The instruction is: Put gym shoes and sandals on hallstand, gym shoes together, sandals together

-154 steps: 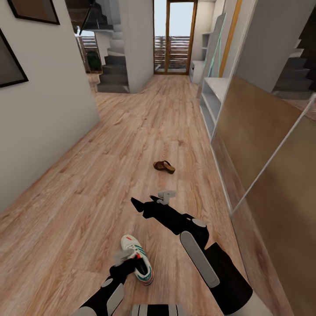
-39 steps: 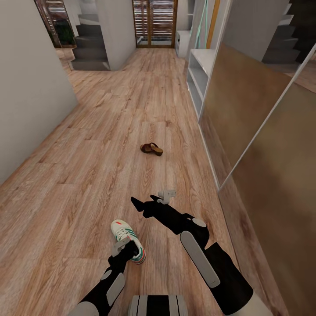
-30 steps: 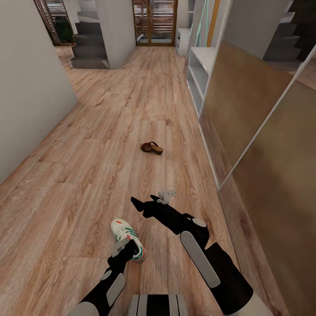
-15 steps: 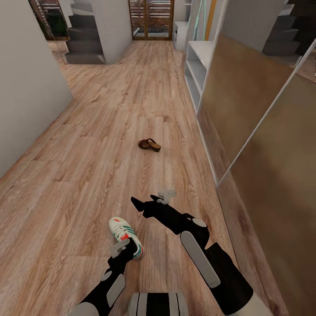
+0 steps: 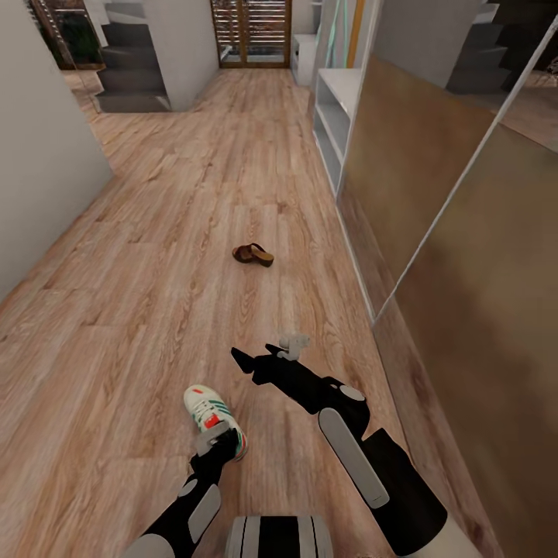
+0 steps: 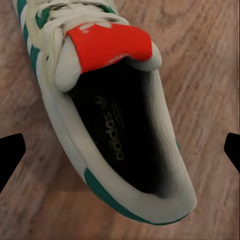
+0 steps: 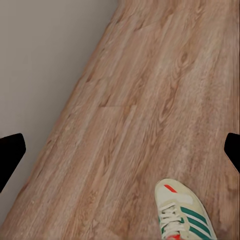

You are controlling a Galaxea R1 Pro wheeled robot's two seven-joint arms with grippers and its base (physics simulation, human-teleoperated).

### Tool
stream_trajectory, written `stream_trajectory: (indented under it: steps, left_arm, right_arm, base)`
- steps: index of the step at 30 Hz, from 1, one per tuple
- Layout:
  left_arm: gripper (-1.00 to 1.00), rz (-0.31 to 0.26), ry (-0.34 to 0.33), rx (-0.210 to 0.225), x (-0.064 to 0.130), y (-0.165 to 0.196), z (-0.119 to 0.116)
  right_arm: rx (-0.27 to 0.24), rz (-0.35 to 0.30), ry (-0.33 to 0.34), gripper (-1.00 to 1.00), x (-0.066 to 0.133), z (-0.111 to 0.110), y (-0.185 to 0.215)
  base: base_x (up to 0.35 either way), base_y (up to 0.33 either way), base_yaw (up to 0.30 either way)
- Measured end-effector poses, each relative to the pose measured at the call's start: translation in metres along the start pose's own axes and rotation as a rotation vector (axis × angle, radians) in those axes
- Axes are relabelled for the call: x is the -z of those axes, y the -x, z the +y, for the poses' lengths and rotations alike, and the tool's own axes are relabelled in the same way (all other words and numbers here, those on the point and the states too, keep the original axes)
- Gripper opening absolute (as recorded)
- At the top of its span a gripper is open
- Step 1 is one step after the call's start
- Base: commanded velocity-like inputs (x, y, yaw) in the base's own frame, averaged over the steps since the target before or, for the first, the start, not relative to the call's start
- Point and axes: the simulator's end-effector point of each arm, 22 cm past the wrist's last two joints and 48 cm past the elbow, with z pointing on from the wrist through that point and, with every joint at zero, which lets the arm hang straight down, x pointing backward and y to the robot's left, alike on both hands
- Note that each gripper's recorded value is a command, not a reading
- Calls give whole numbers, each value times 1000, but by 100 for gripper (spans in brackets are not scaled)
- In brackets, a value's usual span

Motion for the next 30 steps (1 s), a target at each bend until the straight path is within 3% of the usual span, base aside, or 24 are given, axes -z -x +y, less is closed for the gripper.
stream_trajectory:
  steps: [30]
  left_arm:
    - [100,43,36,-3,-9,-26,16]
  right_arm:
    - [-42,37,-18,100,-9,-22,-25]
  base:
    - [0,0,-18]
